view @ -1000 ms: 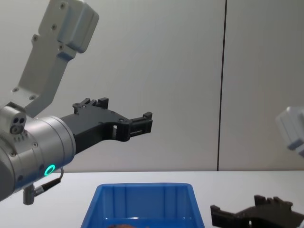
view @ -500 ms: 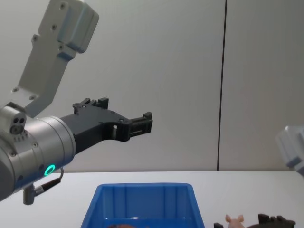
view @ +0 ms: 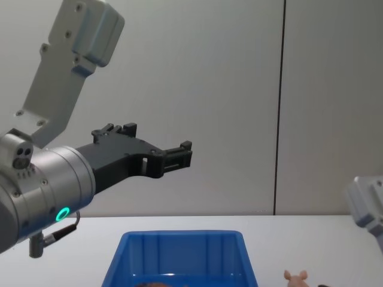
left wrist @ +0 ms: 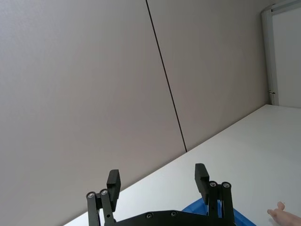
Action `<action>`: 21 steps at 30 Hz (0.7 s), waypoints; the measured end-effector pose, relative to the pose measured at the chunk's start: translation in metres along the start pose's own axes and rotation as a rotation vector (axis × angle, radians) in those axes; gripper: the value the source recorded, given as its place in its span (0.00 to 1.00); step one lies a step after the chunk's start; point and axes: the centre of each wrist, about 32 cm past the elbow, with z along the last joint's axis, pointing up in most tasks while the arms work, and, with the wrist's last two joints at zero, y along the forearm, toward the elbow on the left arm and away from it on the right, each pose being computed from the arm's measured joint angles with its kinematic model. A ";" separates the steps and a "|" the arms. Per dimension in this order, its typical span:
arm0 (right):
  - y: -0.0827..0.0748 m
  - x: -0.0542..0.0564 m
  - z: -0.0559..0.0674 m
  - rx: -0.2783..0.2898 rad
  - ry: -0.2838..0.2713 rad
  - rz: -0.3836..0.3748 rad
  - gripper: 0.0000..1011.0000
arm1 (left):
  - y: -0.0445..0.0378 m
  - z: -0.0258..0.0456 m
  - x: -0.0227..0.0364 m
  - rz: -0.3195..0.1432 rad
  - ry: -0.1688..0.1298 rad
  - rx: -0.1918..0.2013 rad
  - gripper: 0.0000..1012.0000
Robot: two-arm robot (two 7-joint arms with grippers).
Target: Pick up the two dolls from the table and place them into the box.
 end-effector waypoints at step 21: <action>0.004 0.000 -0.003 0.009 0.005 0.005 0.36 | 0.0000 0.0000 0.0000 0.000 0.000 0.000 0.99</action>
